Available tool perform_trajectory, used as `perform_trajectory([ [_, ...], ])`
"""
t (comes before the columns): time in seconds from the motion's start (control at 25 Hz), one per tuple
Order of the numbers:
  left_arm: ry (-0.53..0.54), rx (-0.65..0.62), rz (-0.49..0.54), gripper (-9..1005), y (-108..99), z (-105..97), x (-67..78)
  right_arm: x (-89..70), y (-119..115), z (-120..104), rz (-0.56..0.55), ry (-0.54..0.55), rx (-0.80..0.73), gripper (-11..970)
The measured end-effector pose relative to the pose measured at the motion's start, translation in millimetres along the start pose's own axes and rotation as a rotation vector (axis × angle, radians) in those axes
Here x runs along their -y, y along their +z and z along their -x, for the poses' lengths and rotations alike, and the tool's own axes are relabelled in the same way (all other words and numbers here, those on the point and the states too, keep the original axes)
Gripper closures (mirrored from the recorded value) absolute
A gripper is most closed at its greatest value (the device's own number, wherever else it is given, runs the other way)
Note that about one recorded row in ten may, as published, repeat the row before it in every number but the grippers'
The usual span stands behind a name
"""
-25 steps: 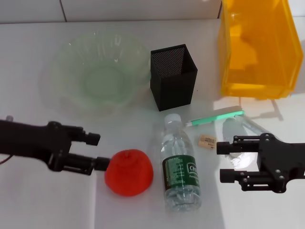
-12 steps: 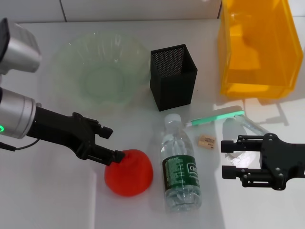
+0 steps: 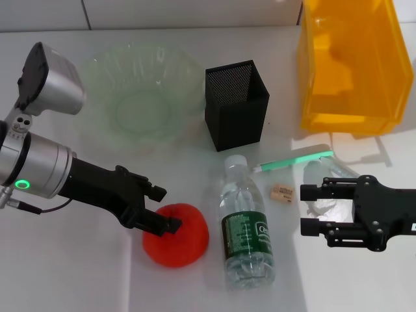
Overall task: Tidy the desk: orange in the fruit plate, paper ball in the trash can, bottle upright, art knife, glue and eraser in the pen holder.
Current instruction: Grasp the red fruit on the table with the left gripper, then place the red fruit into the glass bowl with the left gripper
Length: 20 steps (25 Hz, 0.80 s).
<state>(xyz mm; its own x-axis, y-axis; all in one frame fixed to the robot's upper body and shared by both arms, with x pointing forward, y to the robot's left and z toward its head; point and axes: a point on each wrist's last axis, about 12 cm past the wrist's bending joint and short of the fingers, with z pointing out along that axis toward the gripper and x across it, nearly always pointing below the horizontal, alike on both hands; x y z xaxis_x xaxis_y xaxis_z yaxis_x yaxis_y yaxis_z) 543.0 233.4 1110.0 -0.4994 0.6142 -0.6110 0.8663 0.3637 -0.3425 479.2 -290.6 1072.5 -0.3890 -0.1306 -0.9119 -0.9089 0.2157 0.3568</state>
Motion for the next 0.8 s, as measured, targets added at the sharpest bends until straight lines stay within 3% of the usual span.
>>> perform_trajectory([
  [0.24, -0.014, 0.001, 0.0, 223, 5.1, -4.4, -2.4, 2.1, 0.9, 2.1, -0.006, -0.004, 0.001, 315],
  [0.48, -0.025, -0.003, -0.027, 424, 7.5, -6.3, -0.6, 3.3, 1.1, 4.6, -0.006, -0.008, 0.007, 314],
  [0.68, -0.024, 0.066, -0.07, 634, 1.7, -7.3, 4.7, 3.2, 1.9, 4.5, -0.006, -0.009, 0.009, 314],
  [0.8, -0.028, 0.113, -0.09, 684, -6.8, -9.1, 6.2, 2.4, 1.4, 3.6, -0.004, -0.006, 0.01, 315],
])
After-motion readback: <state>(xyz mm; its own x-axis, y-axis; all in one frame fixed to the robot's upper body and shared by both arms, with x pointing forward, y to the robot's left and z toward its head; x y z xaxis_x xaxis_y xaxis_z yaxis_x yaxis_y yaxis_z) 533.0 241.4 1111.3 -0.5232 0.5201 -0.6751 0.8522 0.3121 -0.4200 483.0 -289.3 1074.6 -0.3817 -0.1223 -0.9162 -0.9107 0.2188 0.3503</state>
